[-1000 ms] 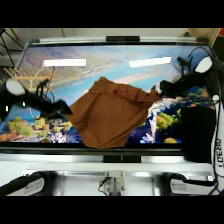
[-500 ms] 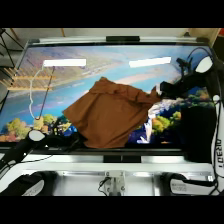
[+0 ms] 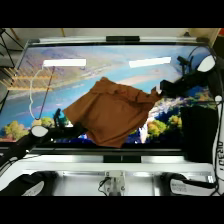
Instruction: Fold the shirts.
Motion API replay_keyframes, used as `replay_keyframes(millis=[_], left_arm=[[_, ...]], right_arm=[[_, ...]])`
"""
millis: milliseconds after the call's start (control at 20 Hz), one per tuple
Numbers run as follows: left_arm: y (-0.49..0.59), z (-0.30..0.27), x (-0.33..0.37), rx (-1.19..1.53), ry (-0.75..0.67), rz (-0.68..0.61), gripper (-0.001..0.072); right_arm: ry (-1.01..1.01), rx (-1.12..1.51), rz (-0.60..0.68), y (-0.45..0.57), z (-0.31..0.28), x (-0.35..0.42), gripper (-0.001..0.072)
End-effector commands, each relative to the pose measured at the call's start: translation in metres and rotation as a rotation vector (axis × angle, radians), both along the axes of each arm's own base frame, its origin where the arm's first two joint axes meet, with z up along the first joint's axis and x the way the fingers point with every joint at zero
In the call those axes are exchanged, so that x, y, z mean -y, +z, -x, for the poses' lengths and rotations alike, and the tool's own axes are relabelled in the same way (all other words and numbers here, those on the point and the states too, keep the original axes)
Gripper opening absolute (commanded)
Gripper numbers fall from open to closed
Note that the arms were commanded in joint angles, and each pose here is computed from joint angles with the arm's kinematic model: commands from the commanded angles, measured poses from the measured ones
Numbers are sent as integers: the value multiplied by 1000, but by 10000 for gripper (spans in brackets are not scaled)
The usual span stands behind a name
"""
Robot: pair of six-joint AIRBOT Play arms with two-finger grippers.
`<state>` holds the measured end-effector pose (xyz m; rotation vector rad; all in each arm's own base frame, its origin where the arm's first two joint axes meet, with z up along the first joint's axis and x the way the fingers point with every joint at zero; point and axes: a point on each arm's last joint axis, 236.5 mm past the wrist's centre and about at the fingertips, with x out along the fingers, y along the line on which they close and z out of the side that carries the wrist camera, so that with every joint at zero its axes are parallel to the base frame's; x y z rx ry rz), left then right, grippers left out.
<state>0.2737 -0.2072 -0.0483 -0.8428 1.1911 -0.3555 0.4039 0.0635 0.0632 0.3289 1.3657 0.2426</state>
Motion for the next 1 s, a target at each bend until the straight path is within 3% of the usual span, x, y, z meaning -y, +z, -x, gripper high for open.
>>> replay_keyframes(millis=[0,100,250,350,500,700,800,950], left_arm=[[143,-58,6,536,-154,-88,32],[281,-70,-21,892,-110,-189,32],[497,-11,-94,1336,155,-290,32],[584,57,-129,1518,323,-310,32],[601,112,-144,1524,388,-393,32],[493,92,-155,1096,292,-548,33],[456,80,-159,981,245,-583,34],[401,52,-163,835,208,-566,34]], right_arm=[[36,155,-12,57,-3,-6,82],[23,405,50,142,-9,8,82],[-122,939,146,322,20,46,82],[-241,1304,234,434,81,67,82],[-346,1649,349,523,187,75,82],[-395,1678,491,528,248,86,81],[-402,1549,553,501,240,100,82],[-348,1219,540,426,205,108,82]])
